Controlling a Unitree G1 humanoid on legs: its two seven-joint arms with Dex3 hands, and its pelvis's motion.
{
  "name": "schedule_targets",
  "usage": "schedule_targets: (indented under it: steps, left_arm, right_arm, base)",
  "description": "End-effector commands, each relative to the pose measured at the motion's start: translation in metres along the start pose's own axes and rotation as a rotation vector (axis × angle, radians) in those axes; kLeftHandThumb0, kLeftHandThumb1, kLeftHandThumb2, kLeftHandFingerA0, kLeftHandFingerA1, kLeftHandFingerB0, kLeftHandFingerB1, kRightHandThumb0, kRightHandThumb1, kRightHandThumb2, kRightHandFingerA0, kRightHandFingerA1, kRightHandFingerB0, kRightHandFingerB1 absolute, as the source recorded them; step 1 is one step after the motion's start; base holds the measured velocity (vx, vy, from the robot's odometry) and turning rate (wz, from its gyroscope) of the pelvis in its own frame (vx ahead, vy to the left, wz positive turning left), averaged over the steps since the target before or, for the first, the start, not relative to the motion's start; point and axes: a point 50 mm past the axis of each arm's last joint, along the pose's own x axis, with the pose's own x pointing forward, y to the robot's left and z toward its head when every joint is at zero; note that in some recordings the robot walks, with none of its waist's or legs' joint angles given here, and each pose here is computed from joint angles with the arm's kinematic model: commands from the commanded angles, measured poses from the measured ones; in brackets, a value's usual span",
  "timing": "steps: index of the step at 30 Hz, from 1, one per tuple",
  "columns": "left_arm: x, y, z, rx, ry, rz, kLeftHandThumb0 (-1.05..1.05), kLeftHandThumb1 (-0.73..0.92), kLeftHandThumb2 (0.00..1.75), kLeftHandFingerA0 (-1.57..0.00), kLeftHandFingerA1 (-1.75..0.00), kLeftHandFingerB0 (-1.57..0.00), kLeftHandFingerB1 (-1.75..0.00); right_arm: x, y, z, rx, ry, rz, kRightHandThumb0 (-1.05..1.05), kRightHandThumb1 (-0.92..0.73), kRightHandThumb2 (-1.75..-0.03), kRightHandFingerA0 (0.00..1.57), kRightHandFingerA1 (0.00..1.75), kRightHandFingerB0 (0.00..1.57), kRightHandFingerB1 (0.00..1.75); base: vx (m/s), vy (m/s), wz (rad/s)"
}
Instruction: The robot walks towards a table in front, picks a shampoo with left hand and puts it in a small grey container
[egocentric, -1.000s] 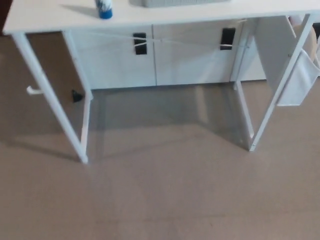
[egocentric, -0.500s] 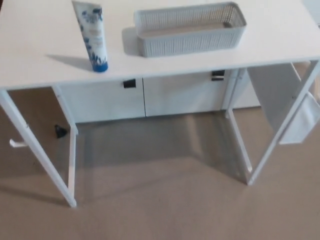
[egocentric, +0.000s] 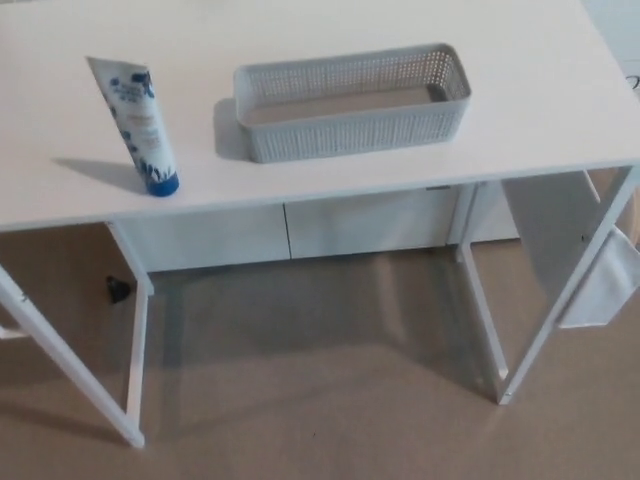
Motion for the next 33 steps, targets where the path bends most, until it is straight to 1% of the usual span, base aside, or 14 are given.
schedule_targets:
  steps: [1,9,10,11,12,15,16,18,24,25,28,29,30,33]
  left_arm:
    - [-0.002,0.007,-0.002,0.019,0.001,0.009,-0.34,0.67,0.6,-0.52,-0.47,-0.41,-0.39]
    - [-0.001,0.009,0.002,0.027,-0.011,-0.002,-0.34,0.67,0.6,-0.53,-0.51,-0.41,-0.41]
    - [-0.001,0.009,0.001,0.023,-0.013,-0.004,-0.41,0.53,0.83,-0.48,-0.6,-0.36,-0.52]
    - [-0.001,0.008,0.001,0.018,-0.014,-0.007,-0.41,0.53,0.83,-0.48,-0.6,-0.36,-0.52]
    - [-0.001,0.008,0.001,0.021,-0.014,-0.007,-0.35,0.67,0.59,-0.54,-0.5,-0.43,-0.41]
    - [-0.001,0.008,0.001,0.025,-0.013,-0.007,-0.35,0.67,0.59,-0.54,-0.5,-0.43,-0.41]
    - [0.0,0.009,0.003,0.028,-0.014,-0.007,-0.42,0.53,0.83,-0.49,-0.6,-0.38,-0.53]
    - [0.001,0.011,0.006,0.03,-0.016,-0.002,-0.41,0.54,0.83,-0.54,-0.64,-0.4,-0.53]
    - [0.002,0.011,0.007,0.008,-0.016,-0.004,-0.4,0.54,0.84,-0.54,-0.66,-0.39,-0.53]
    - [0.003,0.011,0.008,0.026,-0.007,0.004,-0.36,0.65,0.59,-0.6,-0.55,-0.46,-0.41]
    - [0.003,0.011,0.008,0.029,-0.006,0.005,-0.36,0.65,0.59,-0.6,-0.55,-0.46,-0.41]
    - [0.003,0.011,0.008,0.022,-0.01,0.003,-0.35,0.65,0.59,-0.62,-0.62,-0.47,-0.42]
    - [0.003,0.011,0.009,0.018,-0.012,0.002,-0.41,0.53,0.83,-0.59,-0.7,-0.41,-0.54]
    - [0.003,0.011,0.008,0.017,-0.012,0.003,-0.41,0.53,0.83,-0.59,-0.7,-0.41,-0.54]
  right_arm:
    - [0.0,0.002,-0.001,0.013,0.013,0.002,-0.29,-0.7,-0.6,0.63,0.45,0.45,0.37]
    - [0.001,0.002,0.002,0.009,-0.003,0.011,-0.3,-0.7,-0.6,0.62,0.46,0.45,0.37]
    - [0.001,0.002,0.002,0.007,0.0,0.011,-0.3,-0.7,-0.6,0.62,0.45,0.45,0.37]
    - [0.001,0.002,0.002,0.004,0.004,0.013,-0.3,-0.7,-0.6,0.62,0.45,0.45,0.37]
    - [0.001,0.002,0.001,0.006,0.004,0.013,-0.31,-0.7,-0.6,0.62,0.45,0.45,0.37]
    - [0.001,0.001,0.001,0.009,0.004,0.014,-0.31,-0.7,-0.6,0.62,0.45,0.45,0.37]
    - [0.002,0.002,0.002,0.014,0.002,0.013,-0.3,-0.7,-0.6,0.63,0.45,0.45,0.37]
    - [0.003,0.003,0.005,0.023,-0.006,0.012,-0.3,-0.7,-0.6,0.62,0.45,0.45,0.37]
    - [0.003,0.003,0.006,0.023,-0.01,0.013,-0.31,-0.7,-0.61,0.61,0.45,0.45,0.37]
    - [0.002,0.003,0.007,0.032,-0.021,0.013,-0.31,-0.7,-0.6,0.62,0.45,0.45,0.37]
    - [0.002,0.003,0.007,0.033,-0.022,0.014,-0.31,-0.7,-0.6,0.62,0.45,0.45,0.37]
    - [0.002,0.003,0.007,0.029,-0.019,0.018,-0.3,-0.7,-0.61,0.61,0.45,0.45,0.37]
    - [0.003,0.003,0.007,0.024,-0.013,0.021,-0.31,-0.7,-0.61,0.6,0.44,0.45,0.37]
    - [0.003,0.003,0.007,0.019,-0.006,0.023,-0.31,-0.7,-0.61,0.6,0.44,0.45,0.37]
  base:
    - [0.2,0.201,-0.08]
    - [0.21,0.149,-0.01]
    - [0.2,-0.036,0.1]
    - [0.21,-0.058,0.12]
    - [0.24,-0.092,0.11]
    - [0.18,-0.188,0.14]
    - [0.23,-0.223,0.23]
    - [0.18,-0.4,0.01]
    - [0.2,-0.136,-0.02]
    - [0.12,0.03,-0.13]
    - [0.09,0.09,-0.15]
    - [0.09,0.14,-0.14]
    - [0.1,0.163,-0.14]
    - [0.11,0.235,0.07]
